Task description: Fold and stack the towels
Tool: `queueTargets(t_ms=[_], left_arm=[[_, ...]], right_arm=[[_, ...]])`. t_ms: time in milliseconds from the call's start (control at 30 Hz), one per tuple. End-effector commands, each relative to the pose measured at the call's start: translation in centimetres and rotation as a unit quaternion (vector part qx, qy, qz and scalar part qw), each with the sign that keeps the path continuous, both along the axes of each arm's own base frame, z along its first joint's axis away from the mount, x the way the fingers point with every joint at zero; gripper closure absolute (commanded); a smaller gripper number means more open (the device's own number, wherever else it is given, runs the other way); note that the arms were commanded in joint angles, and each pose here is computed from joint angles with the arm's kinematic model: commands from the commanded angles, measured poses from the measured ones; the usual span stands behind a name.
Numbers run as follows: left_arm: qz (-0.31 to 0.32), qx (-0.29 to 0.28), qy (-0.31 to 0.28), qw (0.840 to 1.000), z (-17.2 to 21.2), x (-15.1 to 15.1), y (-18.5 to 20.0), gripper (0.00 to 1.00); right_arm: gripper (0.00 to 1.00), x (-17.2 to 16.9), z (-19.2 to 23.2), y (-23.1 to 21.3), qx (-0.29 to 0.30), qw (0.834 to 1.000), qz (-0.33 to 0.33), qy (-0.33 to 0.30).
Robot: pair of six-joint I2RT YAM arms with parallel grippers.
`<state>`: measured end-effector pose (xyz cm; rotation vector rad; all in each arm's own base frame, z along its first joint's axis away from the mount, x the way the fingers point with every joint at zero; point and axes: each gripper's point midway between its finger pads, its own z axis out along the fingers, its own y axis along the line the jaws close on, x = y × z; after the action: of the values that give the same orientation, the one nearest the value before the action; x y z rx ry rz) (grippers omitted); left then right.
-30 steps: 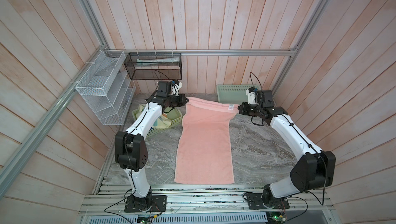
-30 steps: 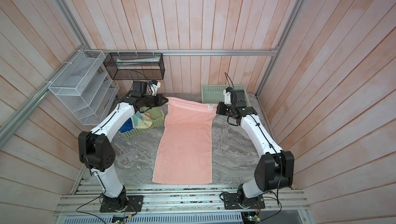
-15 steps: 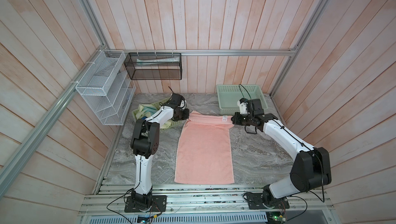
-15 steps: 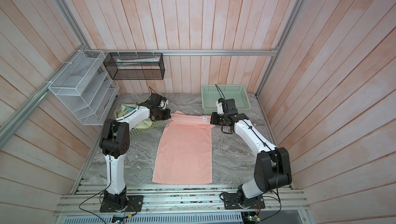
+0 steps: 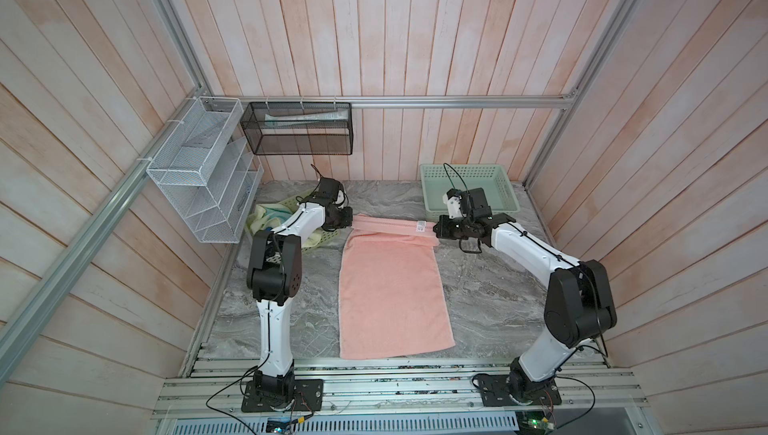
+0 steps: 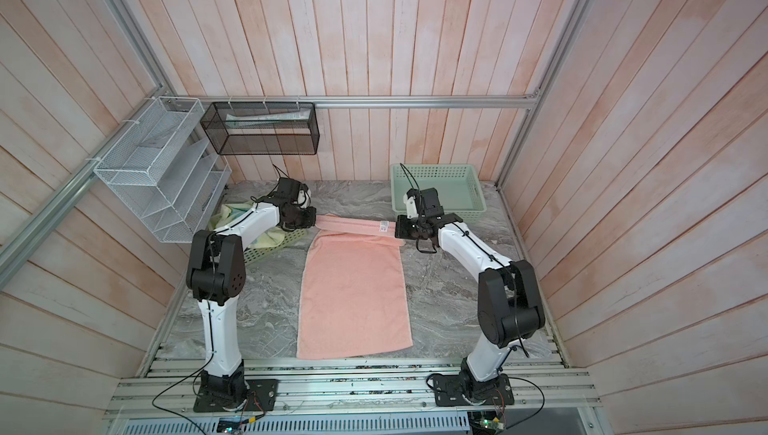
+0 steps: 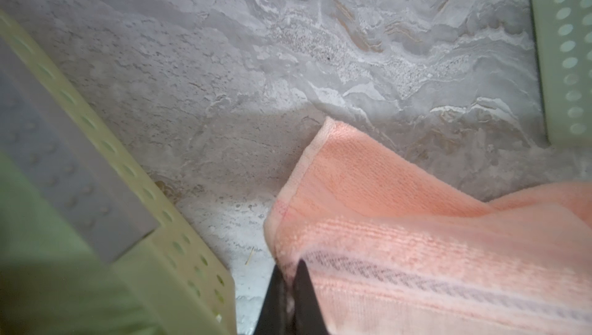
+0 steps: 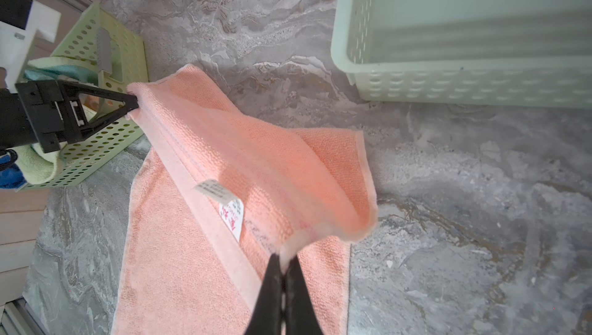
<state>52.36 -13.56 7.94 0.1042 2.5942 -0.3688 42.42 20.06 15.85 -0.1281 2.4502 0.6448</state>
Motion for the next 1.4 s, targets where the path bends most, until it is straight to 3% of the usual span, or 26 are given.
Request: queueTargets(t_ms=[0,433,733,867,1067,1200,1367], left_arm=[[0.019,0.013,-0.039,0.999,3.6,0.9,2.2,1.00],[0.005,-0.044,-0.143,0.989,16.1,1.6,1.7,1.00],[0.008,-0.058,-0.158,0.986,18.9,1.3,1.5,1.00],[0.003,-0.073,-0.146,0.987,18.5,-1.9,1.3,1.00],[-0.016,-0.113,-0.096,0.989,15.0,-10.5,0.1,1.00],[-0.014,-0.129,-0.033,0.991,10.5,-16.6,-1.2,1.00],[0.026,-0.178,0.062,0.982,3.6,-23.5,-2.4,1.00]], right_arm=[[1.00,1.8,2.1,-1.2,-0.027,0.999,-0.011,-0.028],[1.00,8.4,9.8,-2.6,-0.026,0.994,-0.019,-0.107],[1.00,7.1,8.9,-1.8,-0.006,0.996,0.000,-0.087],[1.00,4.9,7.2,-1.9,-0.001,0.998,0.003,-0.062],[1.00,-3.6,2.6,-1.6,-0.004,0.999,0.043,0.029],[1.00,-9.5,-1.4,-2.1,0.005,0.995,0.039,0.093],[1.00,-15.7,-7.9,-1.3,0.047,0.982,0.044,0.175]])
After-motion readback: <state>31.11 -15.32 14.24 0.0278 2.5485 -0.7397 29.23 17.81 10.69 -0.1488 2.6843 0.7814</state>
